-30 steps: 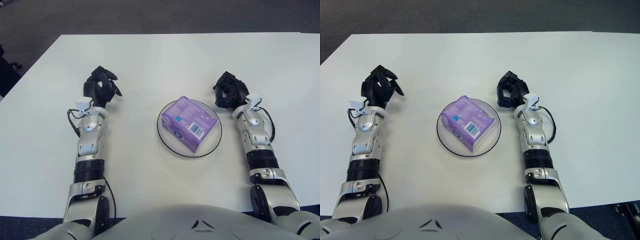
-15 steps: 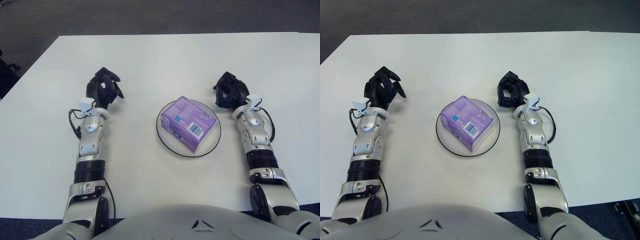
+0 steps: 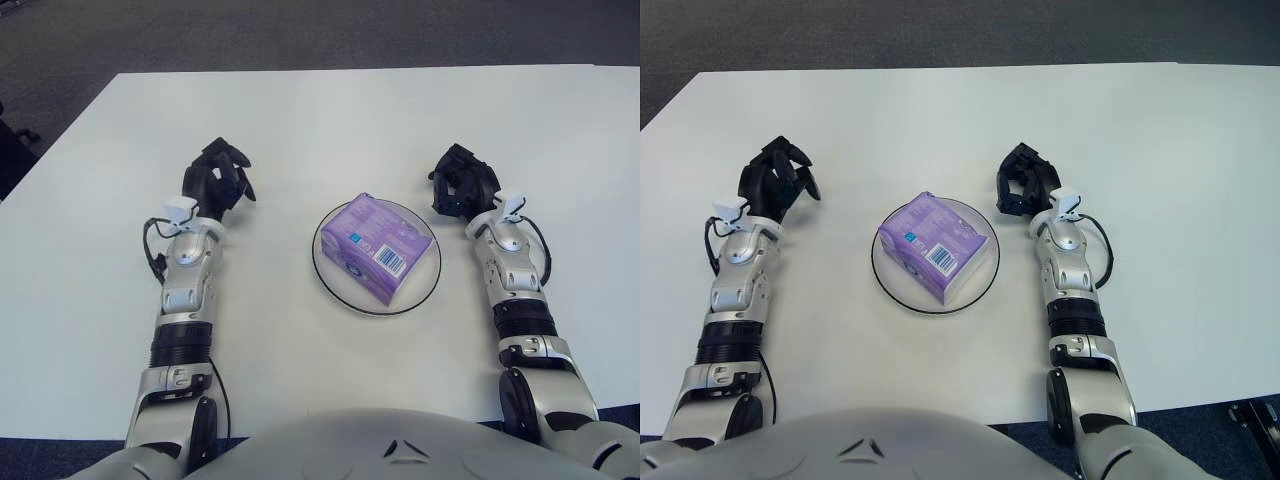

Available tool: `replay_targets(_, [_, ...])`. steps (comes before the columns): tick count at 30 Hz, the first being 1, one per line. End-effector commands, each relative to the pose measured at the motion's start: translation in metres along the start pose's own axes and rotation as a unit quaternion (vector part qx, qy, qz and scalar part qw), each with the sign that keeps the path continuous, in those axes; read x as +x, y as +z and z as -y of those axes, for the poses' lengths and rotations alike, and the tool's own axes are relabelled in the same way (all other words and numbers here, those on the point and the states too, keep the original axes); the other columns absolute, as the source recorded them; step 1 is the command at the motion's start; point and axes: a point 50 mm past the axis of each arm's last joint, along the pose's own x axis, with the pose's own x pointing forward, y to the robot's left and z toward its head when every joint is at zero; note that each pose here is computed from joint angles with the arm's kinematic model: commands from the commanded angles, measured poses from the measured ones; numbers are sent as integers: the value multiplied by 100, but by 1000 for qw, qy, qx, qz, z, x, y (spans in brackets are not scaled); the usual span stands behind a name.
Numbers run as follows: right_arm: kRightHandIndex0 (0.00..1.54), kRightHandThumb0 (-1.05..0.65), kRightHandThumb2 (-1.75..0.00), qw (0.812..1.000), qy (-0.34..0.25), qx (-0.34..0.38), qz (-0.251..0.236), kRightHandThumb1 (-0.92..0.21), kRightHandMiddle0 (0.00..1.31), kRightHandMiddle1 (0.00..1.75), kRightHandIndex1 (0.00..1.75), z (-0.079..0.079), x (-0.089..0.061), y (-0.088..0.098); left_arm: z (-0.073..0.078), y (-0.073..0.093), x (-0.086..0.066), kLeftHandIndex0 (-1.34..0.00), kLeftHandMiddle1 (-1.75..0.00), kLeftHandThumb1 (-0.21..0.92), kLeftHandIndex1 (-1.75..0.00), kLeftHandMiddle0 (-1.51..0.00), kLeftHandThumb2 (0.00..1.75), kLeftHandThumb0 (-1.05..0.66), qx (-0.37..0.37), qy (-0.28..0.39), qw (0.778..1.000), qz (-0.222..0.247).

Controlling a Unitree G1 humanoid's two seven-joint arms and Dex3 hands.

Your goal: Put the tissue paper into the plate.

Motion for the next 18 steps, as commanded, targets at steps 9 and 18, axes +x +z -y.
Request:
replay_targets(9, [129, -47, -128, 994, -20, 38, -97, -34, 59, 175, 175, -1, -33, -56, 6, -45, -32, -77, -175, 90, -175, -114, 82, -45, -30, 10, 995, -96])
replay_targets(18, [129, -47, -128, 994, -22, 39, -97, -35, 59, 175, 175, 0, -33, -56, 8, -49, -33, -80, -175, 91, -175, -114, 81, -46, -29, 13, 994, -103])
